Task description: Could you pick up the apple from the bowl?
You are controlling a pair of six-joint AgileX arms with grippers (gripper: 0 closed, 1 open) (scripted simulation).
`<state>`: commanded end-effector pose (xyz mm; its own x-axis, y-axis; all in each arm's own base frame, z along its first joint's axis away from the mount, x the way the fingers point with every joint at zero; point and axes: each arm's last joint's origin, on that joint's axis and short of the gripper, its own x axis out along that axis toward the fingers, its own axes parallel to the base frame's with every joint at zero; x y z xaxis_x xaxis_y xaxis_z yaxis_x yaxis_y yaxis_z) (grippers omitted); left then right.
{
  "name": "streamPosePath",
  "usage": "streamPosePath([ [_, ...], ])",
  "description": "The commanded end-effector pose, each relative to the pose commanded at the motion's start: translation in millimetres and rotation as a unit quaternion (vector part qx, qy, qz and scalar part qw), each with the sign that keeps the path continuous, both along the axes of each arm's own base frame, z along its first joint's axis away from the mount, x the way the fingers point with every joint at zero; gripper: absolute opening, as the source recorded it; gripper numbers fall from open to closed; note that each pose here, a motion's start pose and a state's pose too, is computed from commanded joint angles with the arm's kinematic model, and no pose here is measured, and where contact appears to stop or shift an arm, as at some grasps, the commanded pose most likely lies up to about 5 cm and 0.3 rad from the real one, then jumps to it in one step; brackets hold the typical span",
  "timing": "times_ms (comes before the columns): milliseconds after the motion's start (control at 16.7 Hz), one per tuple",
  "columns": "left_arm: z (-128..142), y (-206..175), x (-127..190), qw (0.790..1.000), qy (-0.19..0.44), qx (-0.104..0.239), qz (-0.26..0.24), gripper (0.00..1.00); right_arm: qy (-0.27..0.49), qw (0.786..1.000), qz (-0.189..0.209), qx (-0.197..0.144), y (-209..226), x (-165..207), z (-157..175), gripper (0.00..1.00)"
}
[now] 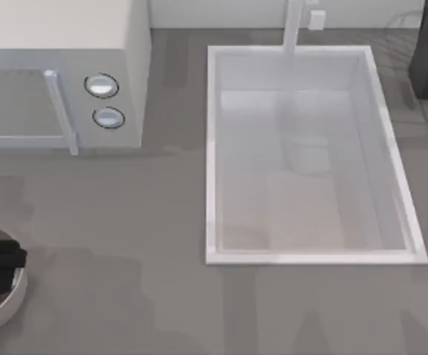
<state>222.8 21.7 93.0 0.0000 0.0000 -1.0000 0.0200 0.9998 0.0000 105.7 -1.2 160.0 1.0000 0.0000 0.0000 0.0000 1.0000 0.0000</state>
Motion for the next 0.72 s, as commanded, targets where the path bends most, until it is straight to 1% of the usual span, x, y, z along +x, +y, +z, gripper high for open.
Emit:
streamPosePath([
  [60, 0, 0, 0, 1.000, 0.000, 0.000, 0.000, 0.02, 0.000, 1.000, 0.000, 0.000, 0, 0, 0, 1.00],
  [120, 0, 0, 0, 1.000, 0.000, 0.000, 0.000, 0.00, 0.000, 1.000, 0.000, 0.000, 0, 0, 0, 1.00],
  [540, 0, 0, 0, 1.000, 0.000, 0.000, 0.000, 0.00, 0.000, 1.000, 0.000, 0.000, 0, 0, 0, 1.00],
  [600, 29, -1, 12, 0.999, -0.052, 0.000, -0.002, 0.00, 0.000, 1.000, 0.000, 0.000, 0, 0, 0, 1.00],
  [720, 32, 0, 14, 0.999, -0.051, 0.000, -0.002, 0.00, 0.000, 1.000, 0.000, 0.000, 0, 0, 0, 1.00],
])
